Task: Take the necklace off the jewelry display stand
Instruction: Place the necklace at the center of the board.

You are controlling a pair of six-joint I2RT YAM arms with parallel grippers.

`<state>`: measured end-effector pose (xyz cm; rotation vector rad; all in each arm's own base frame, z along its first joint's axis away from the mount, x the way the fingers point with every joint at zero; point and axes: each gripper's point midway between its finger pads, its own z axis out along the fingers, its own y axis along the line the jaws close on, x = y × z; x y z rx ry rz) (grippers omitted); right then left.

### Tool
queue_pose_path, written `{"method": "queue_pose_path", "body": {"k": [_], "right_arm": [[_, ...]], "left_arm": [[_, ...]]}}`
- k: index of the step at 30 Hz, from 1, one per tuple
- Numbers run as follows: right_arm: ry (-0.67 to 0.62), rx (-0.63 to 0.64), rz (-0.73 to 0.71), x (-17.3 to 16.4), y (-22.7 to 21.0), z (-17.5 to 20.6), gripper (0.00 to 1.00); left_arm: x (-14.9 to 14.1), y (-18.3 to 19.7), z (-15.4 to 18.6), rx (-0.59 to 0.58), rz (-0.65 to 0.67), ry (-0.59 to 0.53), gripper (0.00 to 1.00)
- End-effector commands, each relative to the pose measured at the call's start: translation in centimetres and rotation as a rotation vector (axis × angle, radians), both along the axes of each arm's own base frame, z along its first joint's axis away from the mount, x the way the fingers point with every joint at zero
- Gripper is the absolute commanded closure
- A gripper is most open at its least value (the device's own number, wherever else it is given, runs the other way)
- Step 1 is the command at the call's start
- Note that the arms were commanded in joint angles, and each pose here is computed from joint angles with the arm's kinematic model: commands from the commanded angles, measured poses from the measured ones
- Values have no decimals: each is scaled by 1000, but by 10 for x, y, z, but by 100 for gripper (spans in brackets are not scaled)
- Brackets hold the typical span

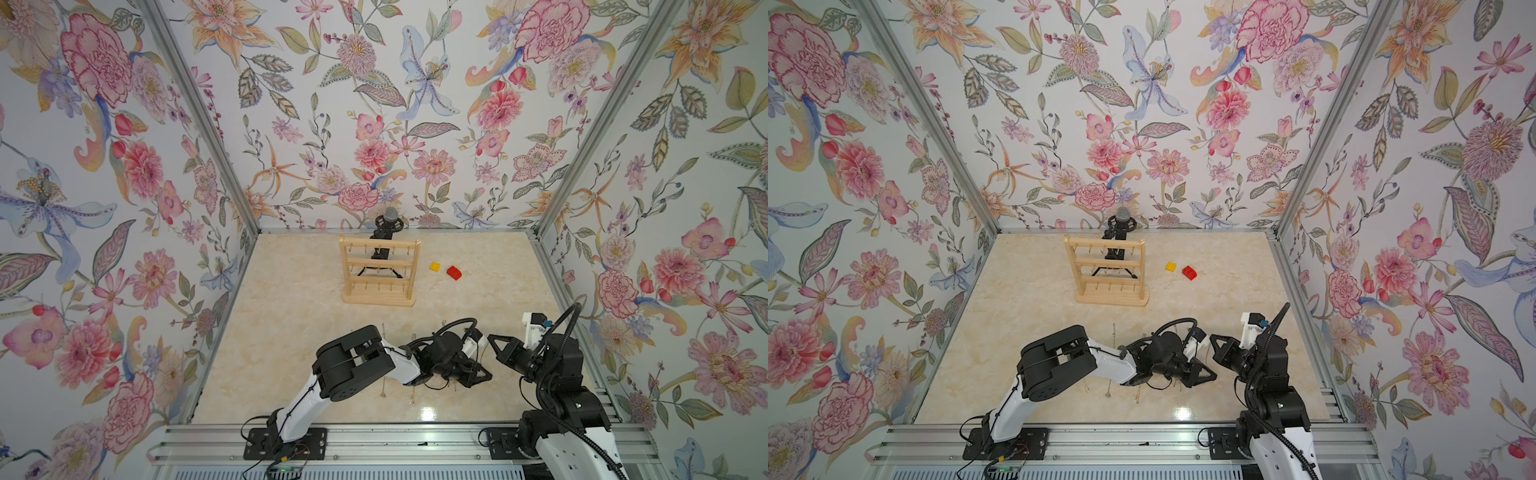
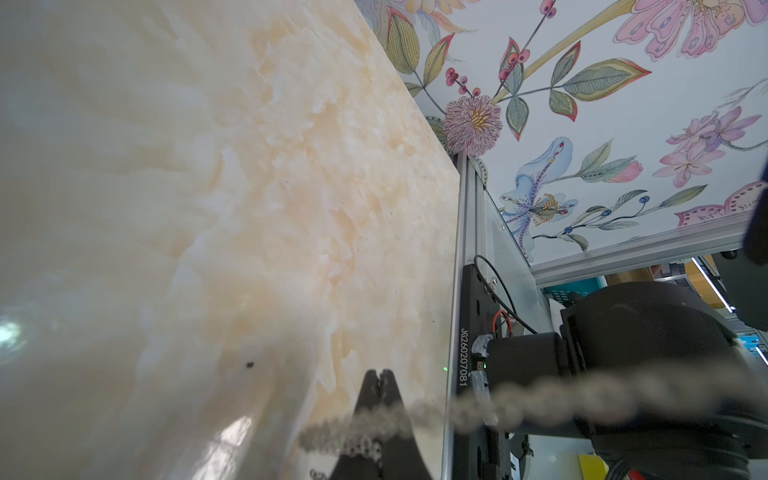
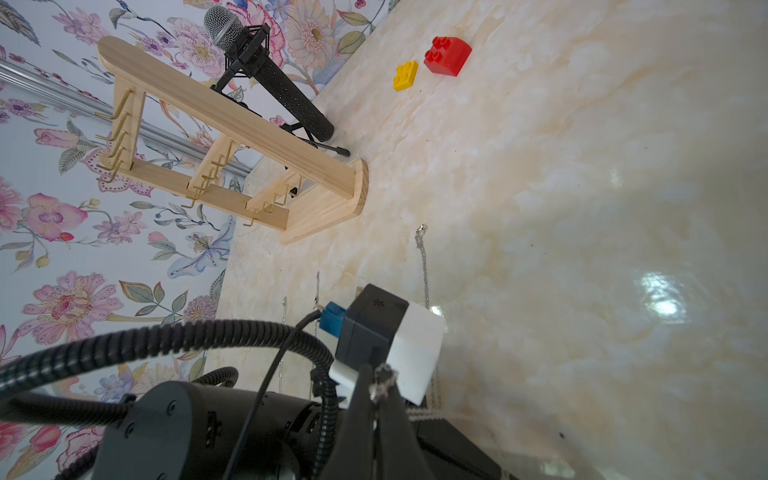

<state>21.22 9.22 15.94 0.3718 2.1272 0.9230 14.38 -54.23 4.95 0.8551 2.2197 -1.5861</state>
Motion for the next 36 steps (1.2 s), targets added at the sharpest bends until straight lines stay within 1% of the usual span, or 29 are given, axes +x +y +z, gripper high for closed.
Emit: {"method": "queue_pose_path", "body": {"k": [1,11,15,28,36], "right_arm": [[21,18,22,-2,5,-2,100],[54,-5,62,-7,14,-13,100],[72,-31,72,-7,16,-19,100],[89,-98,65,-4,15,-30,100],[94,-108,68,-3,16,-34,100]], "left_arm": [[-9,-3,-11,31,14,22,100],[-20,-2,-22,83,14,34,100],[-18,2,-26,102,31,34,100],[-8,7,-34,195,73,-26,86],[-3,11,-30,215,99,-68,77]]}}
